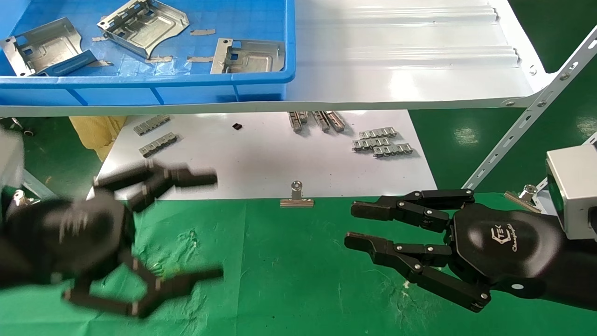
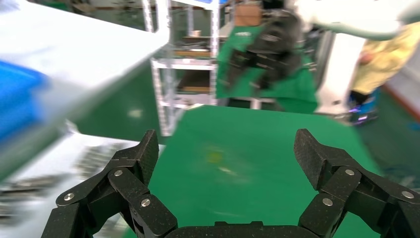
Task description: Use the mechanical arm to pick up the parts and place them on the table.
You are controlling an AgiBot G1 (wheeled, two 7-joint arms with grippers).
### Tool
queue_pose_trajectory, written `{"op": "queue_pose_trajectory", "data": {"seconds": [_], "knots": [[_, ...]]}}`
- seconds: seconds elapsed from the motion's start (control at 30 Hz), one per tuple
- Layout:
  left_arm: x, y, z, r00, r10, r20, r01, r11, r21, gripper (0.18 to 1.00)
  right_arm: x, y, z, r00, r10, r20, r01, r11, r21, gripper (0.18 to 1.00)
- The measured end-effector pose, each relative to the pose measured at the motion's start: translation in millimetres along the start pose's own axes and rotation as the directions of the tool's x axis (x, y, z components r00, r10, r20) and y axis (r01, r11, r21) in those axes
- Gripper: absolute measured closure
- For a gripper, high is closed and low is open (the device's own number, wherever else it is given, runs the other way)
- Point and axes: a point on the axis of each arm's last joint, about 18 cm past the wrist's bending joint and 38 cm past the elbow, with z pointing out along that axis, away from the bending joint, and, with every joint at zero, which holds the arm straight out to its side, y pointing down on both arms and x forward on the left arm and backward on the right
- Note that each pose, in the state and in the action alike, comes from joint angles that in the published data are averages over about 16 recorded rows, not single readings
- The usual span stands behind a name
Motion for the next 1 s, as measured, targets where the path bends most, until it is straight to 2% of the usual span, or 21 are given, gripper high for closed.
{"op": "queue_pose_trajectory", "data": {"seconds": [0.13, 0.23, 0.37, 0.5, 0.73, 1.0], "knots": [[-53.3, -20.6, 4.5, 0.990, 0.042, 0.132, -0.040, 0.999, -0.018, 0.183, 0.0, 0.0, 0.0, 1.000, 0.000, 0.000, 0.000, 1.000, 0.000, 0.744], [-98.4, -36.2, 7.7, 0.967, 0.058, 0.249, -0.050, 0.998, -0.038, 0.183, 0.0, 0.0, 0.0, 1.000, 0.000, 0.000, 0.000, 1.000, 0.000, 0.806], [-153.5, -50.8, 11.1, 0.915, 0.064, 0.398, -0.036, 0.996, -0.078, 0.183, 0.0, 0.0, 0.0, 1.000, 0.000, 0.000, 0.000, 1.000, 0.000, 0.875], [-194.4, -55.0, 10.5, 0.851, 0.072, 0.521, -0.004, 0.992, -0.130, 0.183, 0.0, 0.0, 0.0, 1.000, 0.000, 0.000, 0.000, 1.000, 0.000, 0.923], [-233.9, -46.5, 3.3, 0.745, 0.088, 0.661, 0.070, 0.976, -0.208, 0.183, 0.0, 0.0, 0.0, 1.000, 0.000, 0.000, 0.000, 1.000, 0.000, 0.974], [-250.3, -33.4, -2.7, 0.673, 0.098, 0.733, 0.137, 0.958, -0.254, 0.191, 0.0, 0.0, 0.0, 1.000, 0.000, 0.000, 0.000, 1.000, 0.000, 0.978]]}}
